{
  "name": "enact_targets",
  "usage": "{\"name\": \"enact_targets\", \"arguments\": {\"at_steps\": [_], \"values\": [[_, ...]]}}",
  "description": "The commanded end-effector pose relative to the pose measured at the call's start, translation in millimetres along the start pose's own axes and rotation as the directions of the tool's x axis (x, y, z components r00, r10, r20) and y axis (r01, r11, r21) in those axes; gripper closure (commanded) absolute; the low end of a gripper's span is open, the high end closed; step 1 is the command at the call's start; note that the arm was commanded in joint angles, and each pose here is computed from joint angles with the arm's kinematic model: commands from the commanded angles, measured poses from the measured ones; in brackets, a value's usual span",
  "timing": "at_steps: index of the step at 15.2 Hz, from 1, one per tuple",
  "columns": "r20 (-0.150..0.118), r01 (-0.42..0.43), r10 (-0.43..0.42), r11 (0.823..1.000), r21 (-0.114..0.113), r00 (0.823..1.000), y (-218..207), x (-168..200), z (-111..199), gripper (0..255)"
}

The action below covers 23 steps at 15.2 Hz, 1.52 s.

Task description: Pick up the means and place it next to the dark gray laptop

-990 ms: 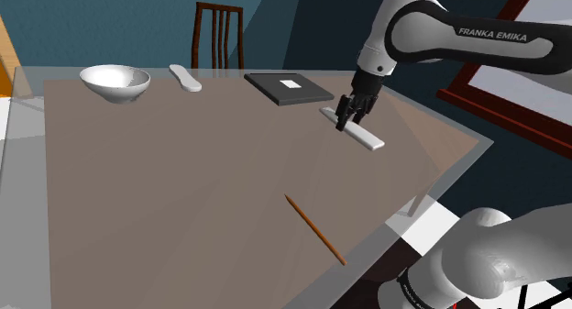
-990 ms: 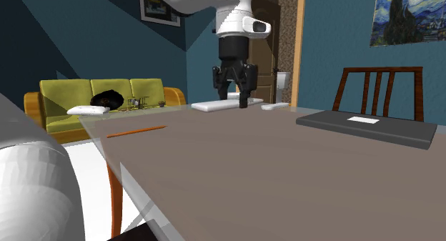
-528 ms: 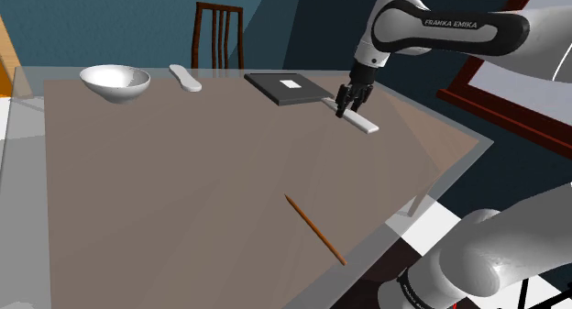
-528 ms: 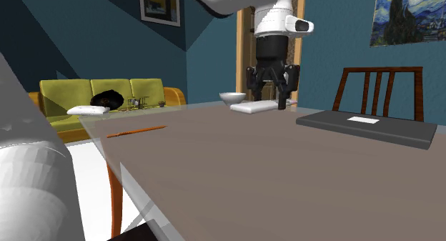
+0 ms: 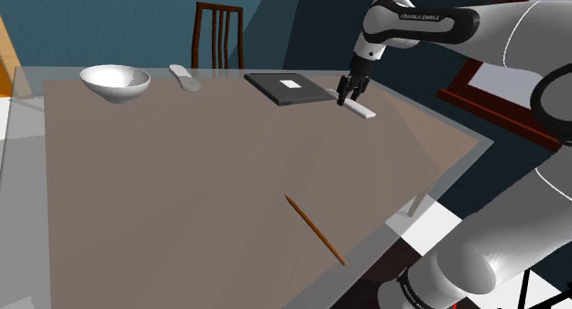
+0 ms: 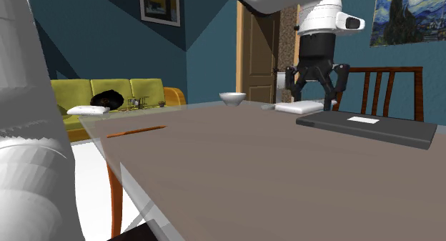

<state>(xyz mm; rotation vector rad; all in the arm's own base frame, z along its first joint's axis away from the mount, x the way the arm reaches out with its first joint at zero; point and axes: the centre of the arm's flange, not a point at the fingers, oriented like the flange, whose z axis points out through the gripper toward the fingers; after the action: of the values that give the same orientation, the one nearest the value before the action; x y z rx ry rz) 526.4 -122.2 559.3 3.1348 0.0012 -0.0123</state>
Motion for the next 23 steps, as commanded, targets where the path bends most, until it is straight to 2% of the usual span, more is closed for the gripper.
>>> {"name": "enact_targets", "arguments": {"at_steps": [1,7,23], "values": [[0.0,0.001,-0.001,1.0,-0.001,1.0,25,19,0,255],[0.0,0.001,-0.001,1.0,-0.001,1.0,88,71,0,255],[0.0,0.001,-0.001,1.0,-0.001,1.0,87,72,84,255]]}}
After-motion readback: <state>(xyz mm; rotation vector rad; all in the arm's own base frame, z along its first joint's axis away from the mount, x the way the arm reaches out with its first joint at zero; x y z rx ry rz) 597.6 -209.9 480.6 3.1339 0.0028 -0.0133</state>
